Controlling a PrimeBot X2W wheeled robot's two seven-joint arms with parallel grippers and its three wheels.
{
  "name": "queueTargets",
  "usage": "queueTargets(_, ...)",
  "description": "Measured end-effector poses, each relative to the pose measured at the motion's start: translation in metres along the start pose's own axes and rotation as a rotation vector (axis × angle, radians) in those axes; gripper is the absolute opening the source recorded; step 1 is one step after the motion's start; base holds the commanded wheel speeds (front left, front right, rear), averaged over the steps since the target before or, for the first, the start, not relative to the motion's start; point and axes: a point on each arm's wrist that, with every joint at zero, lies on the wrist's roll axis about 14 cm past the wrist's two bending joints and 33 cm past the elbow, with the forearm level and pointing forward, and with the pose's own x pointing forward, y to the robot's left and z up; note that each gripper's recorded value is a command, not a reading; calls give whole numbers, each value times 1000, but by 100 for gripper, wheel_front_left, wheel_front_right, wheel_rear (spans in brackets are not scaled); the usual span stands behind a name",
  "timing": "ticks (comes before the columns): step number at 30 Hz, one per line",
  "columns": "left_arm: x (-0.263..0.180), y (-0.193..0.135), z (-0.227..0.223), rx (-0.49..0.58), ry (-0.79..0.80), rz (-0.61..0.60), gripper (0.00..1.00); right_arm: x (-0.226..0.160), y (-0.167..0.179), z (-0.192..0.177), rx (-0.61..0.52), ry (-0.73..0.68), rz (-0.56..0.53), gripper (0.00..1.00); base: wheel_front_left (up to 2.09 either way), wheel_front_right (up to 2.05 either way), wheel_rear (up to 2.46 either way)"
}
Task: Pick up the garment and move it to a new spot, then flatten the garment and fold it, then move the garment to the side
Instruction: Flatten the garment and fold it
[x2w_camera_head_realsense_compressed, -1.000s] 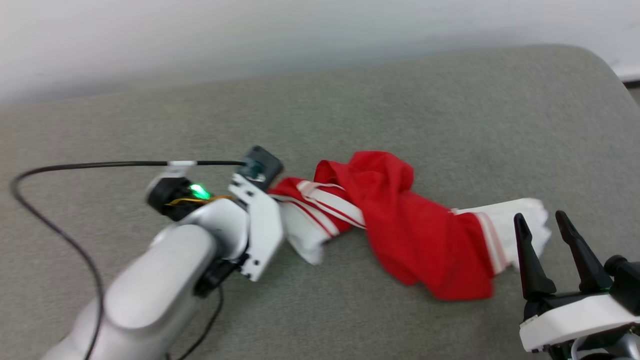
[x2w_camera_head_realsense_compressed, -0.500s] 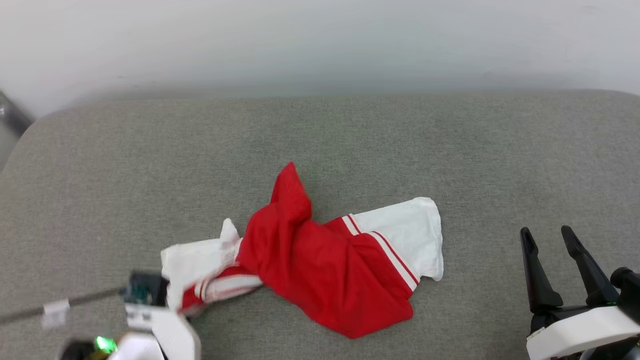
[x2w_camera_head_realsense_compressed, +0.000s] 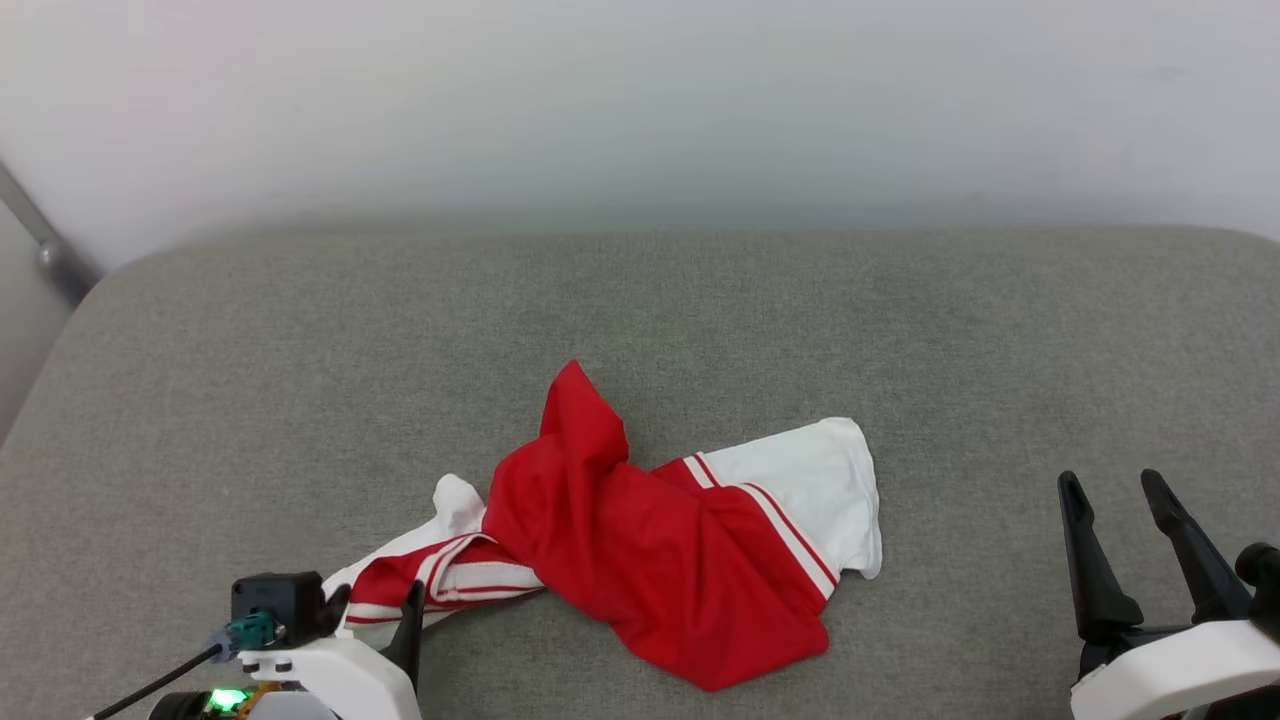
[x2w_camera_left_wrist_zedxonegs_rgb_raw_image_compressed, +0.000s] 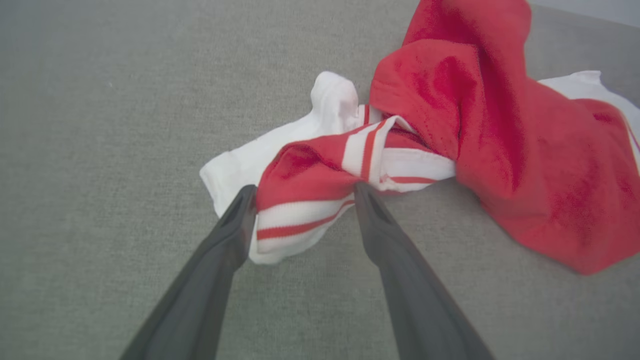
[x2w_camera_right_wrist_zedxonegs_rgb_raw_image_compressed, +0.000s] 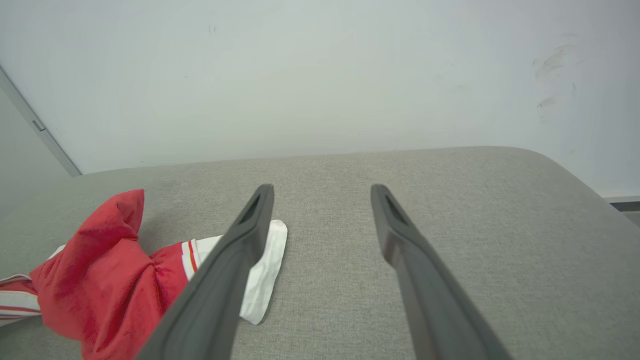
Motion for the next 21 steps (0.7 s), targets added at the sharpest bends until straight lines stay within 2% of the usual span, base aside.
queueTargets(7,-21,-17,81,29,-375,-41,100,-11,0,9,-2,-18,-2,100,0,0,0)
queueTargets(11,-34,-26,112,27,-545,-60,100,-13,1,11,-1,-16,0,100,0,0,0)
queueTargets(14,-41,-31,122,8,-616,-70,100,-15,2,11,0,-8,4,100,0,0,0)
queueTargets(21,-51,-31,120,-10,-647,-54,100,-15,7,-9,22,87,21,100,0,0,0)
